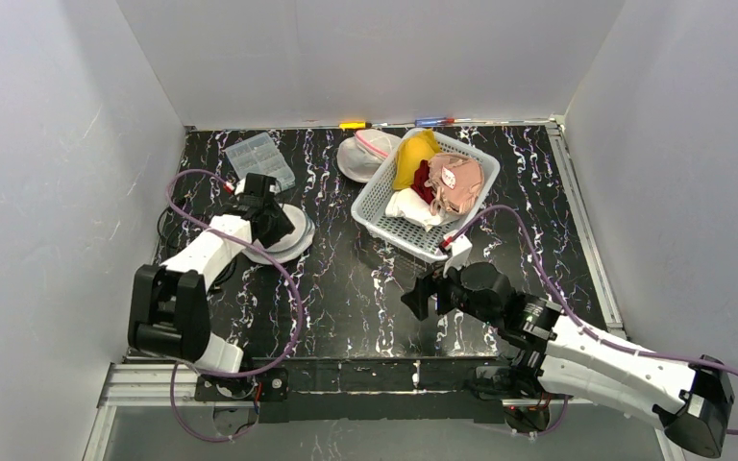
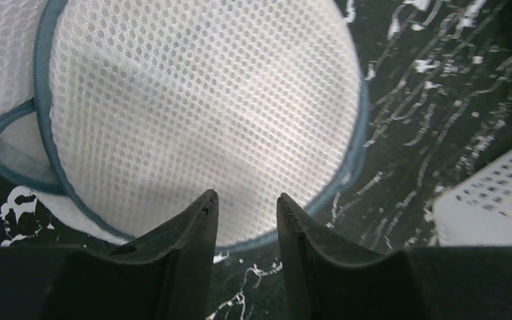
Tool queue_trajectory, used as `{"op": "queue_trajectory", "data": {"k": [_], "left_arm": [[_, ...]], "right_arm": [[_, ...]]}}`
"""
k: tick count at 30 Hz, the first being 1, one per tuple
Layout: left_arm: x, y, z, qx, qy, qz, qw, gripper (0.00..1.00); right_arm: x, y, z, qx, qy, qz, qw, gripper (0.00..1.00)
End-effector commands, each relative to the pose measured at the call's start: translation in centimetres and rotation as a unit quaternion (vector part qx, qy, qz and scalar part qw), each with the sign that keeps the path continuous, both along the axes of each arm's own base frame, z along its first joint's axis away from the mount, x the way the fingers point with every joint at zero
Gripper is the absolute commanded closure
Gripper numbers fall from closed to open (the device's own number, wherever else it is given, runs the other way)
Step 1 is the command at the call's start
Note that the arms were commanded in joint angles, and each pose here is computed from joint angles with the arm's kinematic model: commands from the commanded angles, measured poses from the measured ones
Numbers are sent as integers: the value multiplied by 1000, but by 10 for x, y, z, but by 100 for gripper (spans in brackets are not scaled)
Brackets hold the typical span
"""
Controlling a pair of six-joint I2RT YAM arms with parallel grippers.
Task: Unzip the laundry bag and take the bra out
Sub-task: Move the laundry bag to the center of the board.
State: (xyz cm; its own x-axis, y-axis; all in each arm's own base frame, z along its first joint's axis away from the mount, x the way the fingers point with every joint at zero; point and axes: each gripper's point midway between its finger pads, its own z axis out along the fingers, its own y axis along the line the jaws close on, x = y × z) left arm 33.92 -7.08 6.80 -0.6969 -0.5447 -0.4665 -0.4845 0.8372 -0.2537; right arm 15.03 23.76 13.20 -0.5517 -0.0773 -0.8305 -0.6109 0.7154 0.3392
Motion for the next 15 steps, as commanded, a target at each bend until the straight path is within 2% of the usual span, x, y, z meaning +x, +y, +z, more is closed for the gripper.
{"op": "queue_trajectory", "data": {"k": [1,6,10,15], "left_arm": [[-10,-5,34,-24,-33,-14,999,61],[-16,-21,74,-63,-87,-45,993,55],[-22,-50,103,-95,-133,-105,981,52],[-34,-93,121,-103,-154,-199,962,38]], "right_arm": [[19,-7,45,-2,-46,-41,998,6],[47,-24,82,-2,-67,-143,988,5],[75,-45,111,-14,-88,-251,964,4],[111,-55,115,-6,-69,-332,941,5]]}}
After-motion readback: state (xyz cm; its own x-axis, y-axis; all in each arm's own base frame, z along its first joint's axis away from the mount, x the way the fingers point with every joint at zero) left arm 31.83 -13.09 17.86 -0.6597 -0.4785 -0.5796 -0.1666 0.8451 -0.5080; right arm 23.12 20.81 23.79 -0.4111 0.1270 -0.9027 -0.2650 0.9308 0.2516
